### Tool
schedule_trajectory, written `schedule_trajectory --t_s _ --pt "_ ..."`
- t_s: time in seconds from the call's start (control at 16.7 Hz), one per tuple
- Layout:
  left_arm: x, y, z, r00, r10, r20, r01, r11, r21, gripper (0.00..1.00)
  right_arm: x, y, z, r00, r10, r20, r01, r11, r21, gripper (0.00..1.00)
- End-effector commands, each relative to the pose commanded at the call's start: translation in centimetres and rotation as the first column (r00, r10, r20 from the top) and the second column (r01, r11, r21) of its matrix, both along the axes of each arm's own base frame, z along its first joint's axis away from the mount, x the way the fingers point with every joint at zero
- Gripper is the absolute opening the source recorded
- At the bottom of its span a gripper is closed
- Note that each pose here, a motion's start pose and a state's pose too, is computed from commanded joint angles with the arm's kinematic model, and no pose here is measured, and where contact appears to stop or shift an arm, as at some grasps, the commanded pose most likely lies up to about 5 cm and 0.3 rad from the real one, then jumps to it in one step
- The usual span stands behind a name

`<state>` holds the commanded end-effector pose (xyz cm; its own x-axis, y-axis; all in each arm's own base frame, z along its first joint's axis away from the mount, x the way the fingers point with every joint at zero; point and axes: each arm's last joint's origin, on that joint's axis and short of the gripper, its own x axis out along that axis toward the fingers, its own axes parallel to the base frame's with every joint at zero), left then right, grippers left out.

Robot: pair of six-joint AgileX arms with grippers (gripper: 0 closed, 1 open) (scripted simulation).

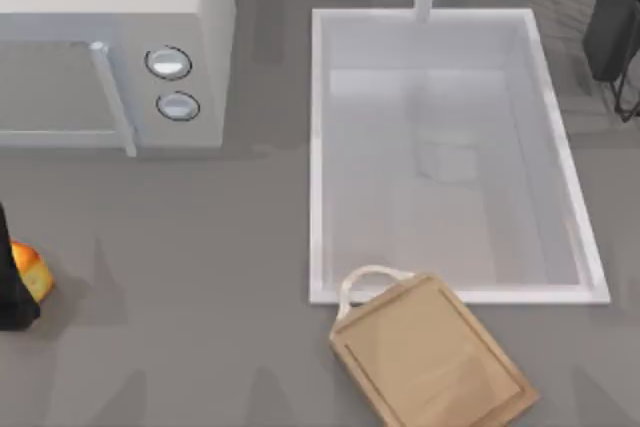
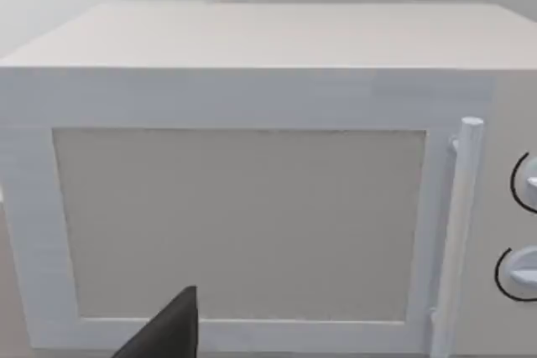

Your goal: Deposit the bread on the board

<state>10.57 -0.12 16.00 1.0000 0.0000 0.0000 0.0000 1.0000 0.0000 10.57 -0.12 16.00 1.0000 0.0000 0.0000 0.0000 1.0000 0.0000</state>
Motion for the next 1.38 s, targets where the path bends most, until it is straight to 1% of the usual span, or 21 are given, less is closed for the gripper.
schedule_trajectory --t_s 0.18,0.36,0.54,0.66,0.72,0.84,0.9,1.02,1.2,1.32,1.38 --pt "0.0 0.0 0.2 1.000 0.002 -0.009 -0.002 1.000 0.006 1.00 0.0 0.0 0.0 1.000 0.000 0.000 0.000 1.000 0.000 1.00" --pt "0.2 0.1 1.7 0.996 0.008 -0.090 -0.003 0.999 0.051 1.00 0.0 0.0 0.0 1.000 0.000 0.000 0.000 1.000 0.000 1.00" --pt "1.1 0.1 3.7 0.965 0.003 -0.261 0.030 0.992 0.122 1.00 0.0 0.0 0.0 1.000 0.000 0.000 0.000 1.000 0.000 1.00" --pt "2.5 0.1 5.0 0.911 -0.005 -0.413 0.081 0.983 0.167 1.00 0.0 0.0 0.0 1.000 0.000 0.000 0.000 1.000 0.000 1.00" --pt "3.4 0.1 5.5 0.869 -0.010 -0.494 0.115 0.976 0.184 1.00 0.0 0.0 0.0 1.000 0.000 0.000 0.000 1.000 0.000 1.00" --pt "5.8 0.2 6.2 0.758 -0.019 -0.652 0.195 0.960 0.200 1.00 0.0 0.0 0.0 1.000 0.000 0.000 0.000 1.000 0.000 1.00" --pt "7.1 0.2 6.3 0.690 -0.022 -0.723 0.238 0.951 0.198 1.00 0.0 0.0 0.0 1.000 0.000 0.000 0.000 1.000 0.000 1.00" --pt "9.9 0.3 6.1 0.538 -0.027 -0.843 0.321 0.931 0.175 1.00 0.0 0.0 0.0 1.000 0.000 0.000 0.000 1.000 0.000 1.00" --pt "14.0 0.7 4.9 0.309 -0.025 -0.951 0.418 0.901 0.112 1.00 0.0 0.0 0.0 1.000 0.000 0.000 0.000 1.000 0.000 1.00" --pt "16.1 1.2 4.0 0.183 -0.019 -0.983 0.459 0.886 0.068 1.00 0.0 0.0 0.0 1.000 0.000 0.000 0.000 1.000 0.000 1.00" --pt "17.0 1.4 3.6 0.133 -0.015 -0.991 0.473 0.880 0.050 1.00 0.0 0.0 0.0 1.000 0.000 0.000 0.000 1.000 0.000 1.00"
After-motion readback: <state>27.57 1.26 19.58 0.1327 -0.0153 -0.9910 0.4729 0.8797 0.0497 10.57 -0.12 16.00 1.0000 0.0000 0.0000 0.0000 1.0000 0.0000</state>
